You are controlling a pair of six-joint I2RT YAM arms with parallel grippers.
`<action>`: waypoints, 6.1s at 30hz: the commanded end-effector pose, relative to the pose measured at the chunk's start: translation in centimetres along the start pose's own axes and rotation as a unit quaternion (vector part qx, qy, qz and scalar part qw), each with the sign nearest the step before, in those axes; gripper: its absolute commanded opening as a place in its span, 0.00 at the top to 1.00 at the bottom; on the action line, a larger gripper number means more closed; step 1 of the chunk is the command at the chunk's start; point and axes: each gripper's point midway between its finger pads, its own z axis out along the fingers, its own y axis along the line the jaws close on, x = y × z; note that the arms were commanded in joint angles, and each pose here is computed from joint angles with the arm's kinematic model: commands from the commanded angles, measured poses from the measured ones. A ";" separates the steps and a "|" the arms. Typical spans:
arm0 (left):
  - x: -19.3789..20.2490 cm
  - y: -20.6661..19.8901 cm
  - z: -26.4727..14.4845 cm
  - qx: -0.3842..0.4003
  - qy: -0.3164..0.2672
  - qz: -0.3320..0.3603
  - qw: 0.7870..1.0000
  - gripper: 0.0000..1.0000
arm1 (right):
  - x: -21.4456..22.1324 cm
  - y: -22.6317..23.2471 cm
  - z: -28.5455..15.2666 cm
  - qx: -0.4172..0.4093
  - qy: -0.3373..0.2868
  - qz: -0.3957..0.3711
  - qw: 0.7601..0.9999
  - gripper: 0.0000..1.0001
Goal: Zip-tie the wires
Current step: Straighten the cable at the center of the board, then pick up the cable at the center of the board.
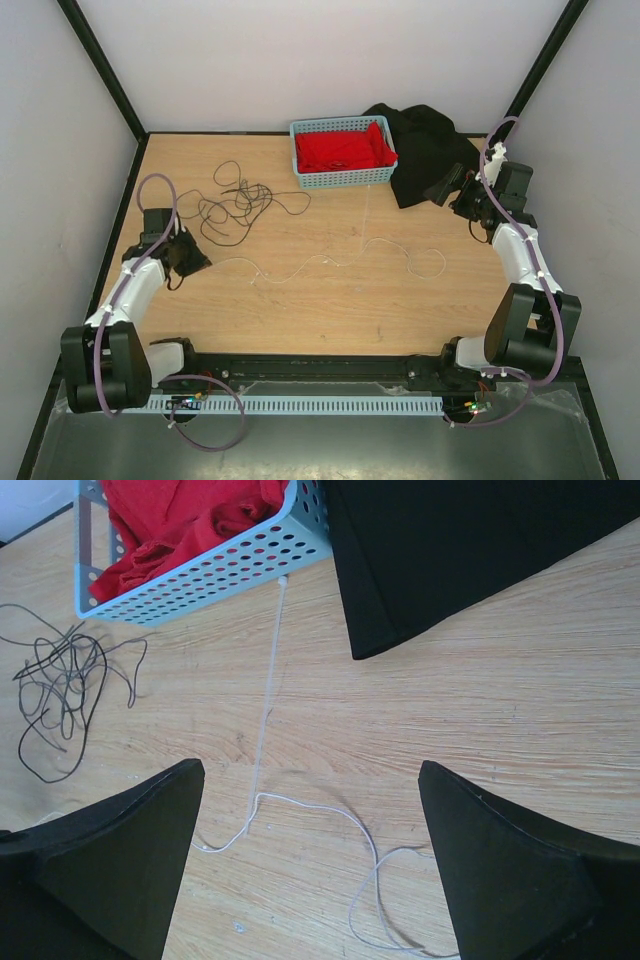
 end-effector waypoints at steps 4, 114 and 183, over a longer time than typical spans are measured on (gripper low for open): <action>0.8 -0.2 0.3 0.011 0.024 -0.005 1.000 0.86 | -0.2 0.4 -0.1 -0.008 -0.008 -0.012 1.000 0.01; -11.1 -29.9 -21.7 0.419 -0.229 0.070 0.876 1.00 | 14.5 33.5 1.5 -0.370 0.049 0.113 0.921 0.01; -9.6 -28.8 -23.5 0.376 -0.300 0.103 0.870 1.00 | 22.7 36.8 2.4 -0.412 0.185 0.177 0.875 0.91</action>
